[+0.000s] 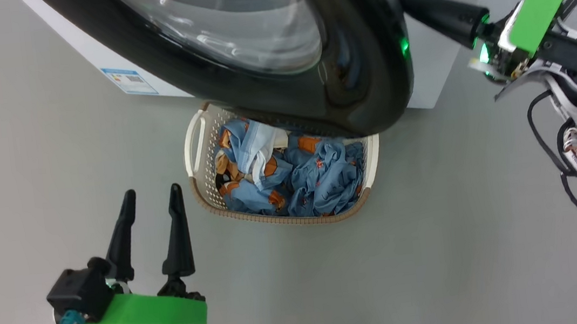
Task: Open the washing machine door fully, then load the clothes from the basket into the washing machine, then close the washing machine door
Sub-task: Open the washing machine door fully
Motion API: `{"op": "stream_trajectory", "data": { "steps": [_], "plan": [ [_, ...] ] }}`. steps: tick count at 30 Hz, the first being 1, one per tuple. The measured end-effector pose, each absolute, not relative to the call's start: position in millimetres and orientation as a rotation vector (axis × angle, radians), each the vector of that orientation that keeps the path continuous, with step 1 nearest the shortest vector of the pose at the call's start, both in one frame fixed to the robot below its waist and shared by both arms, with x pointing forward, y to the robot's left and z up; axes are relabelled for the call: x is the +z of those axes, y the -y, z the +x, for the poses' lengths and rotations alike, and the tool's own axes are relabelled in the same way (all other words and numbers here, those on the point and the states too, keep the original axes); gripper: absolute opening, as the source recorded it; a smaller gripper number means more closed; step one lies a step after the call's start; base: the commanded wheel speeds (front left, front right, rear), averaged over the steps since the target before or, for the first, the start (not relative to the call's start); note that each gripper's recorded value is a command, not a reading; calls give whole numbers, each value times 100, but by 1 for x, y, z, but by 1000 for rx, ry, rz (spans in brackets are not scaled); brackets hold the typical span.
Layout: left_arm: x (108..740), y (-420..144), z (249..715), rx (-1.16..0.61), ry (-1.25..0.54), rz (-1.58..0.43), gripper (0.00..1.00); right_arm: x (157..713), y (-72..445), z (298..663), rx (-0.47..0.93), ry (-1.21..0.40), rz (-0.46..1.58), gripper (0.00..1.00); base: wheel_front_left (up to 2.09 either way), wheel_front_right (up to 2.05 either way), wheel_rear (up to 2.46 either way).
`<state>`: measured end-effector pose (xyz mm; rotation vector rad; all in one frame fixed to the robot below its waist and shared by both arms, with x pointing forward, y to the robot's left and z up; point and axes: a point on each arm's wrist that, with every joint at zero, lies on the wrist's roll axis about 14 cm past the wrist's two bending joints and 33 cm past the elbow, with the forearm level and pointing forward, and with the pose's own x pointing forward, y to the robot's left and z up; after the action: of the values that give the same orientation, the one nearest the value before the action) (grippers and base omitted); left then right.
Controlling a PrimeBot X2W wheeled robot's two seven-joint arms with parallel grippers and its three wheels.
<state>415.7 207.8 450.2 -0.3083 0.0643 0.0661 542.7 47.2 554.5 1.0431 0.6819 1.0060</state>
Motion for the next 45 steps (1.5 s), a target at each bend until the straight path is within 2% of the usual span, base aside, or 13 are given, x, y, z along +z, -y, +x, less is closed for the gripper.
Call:
{"op": "stream_trajectory", "data": {
  "steps": [27, 45],
  "plan": [
    [473, -230, 361, 147, -5, -310, 100, 569, -100, 439, 1204, -845, 1012, 0, 0, 0, 0],
    [478, -244, 336, 197, 14, -304, 100, 576, -135, 387, 1344, -935, 996, 0, 0, 0, 0]
  ]
}}
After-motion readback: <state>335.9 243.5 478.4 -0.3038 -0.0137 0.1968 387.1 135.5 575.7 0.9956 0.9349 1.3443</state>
